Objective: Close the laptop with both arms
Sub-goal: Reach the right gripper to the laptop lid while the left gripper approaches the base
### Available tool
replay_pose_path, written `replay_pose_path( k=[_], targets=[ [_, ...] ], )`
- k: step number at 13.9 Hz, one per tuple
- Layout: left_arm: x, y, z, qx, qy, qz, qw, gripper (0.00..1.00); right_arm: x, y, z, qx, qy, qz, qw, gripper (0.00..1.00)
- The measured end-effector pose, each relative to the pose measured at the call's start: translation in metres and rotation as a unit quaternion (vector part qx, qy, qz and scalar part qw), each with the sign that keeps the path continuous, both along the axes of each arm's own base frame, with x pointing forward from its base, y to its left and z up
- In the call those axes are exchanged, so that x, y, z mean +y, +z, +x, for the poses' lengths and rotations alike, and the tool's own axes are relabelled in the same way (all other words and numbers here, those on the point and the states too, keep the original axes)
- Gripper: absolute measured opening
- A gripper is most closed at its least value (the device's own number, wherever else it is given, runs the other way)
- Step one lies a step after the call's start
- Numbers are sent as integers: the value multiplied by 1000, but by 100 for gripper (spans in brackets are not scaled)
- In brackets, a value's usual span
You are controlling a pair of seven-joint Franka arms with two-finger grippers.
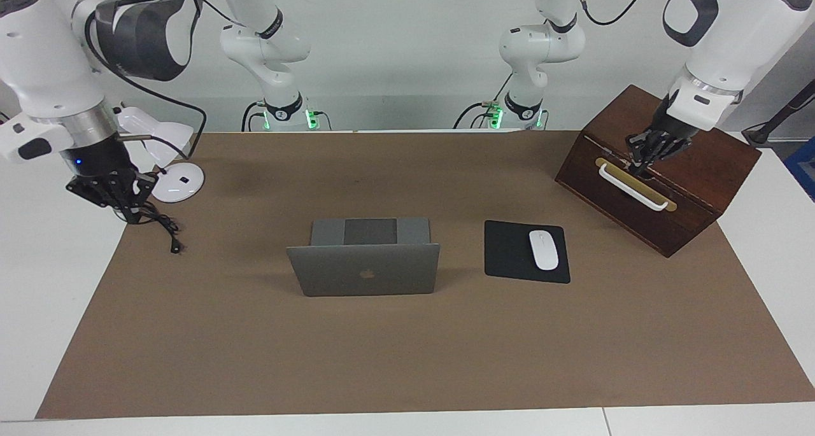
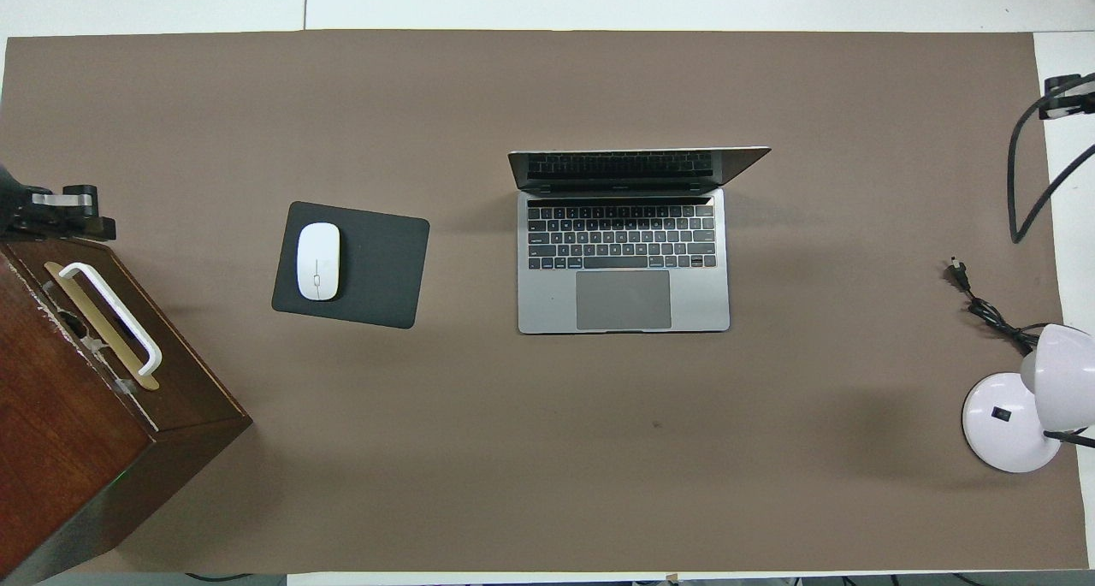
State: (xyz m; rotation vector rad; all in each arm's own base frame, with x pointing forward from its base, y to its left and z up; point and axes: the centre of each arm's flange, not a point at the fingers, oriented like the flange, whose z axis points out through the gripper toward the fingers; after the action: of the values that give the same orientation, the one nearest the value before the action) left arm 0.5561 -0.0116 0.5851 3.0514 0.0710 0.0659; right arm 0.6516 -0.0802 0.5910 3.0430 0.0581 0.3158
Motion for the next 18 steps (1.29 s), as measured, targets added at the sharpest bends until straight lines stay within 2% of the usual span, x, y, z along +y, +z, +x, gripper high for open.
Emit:
replay_pose_path(
  k=[3,6,9,12,14,18],
  targets=[
    [-32,-26,-12,-27,-23,-8,999,1,-5,-17,42,-22,-1,-10,1000,1],
    [-59,-56,-33,-62,-41,-12,997,1,-3,-46,85,-58,6,-21,998,1],
    [-84,-83,-58,-96,-59,-16,993,1,19,-86,116,-84,-5,-15,996,1],
    [-113,-103,-79,-129,-77,-27,988,1,64,-97,129,-93,-16,-2,996,1],
    [-140,-122,-96,-156,-81,-37,984,1,99,-93,129,-100,-20,9,995,1],
    [-190,-151,-128,-191,-87,-62,976,1,175,-91,124,-105,-21,34,994,1]
  ],
)
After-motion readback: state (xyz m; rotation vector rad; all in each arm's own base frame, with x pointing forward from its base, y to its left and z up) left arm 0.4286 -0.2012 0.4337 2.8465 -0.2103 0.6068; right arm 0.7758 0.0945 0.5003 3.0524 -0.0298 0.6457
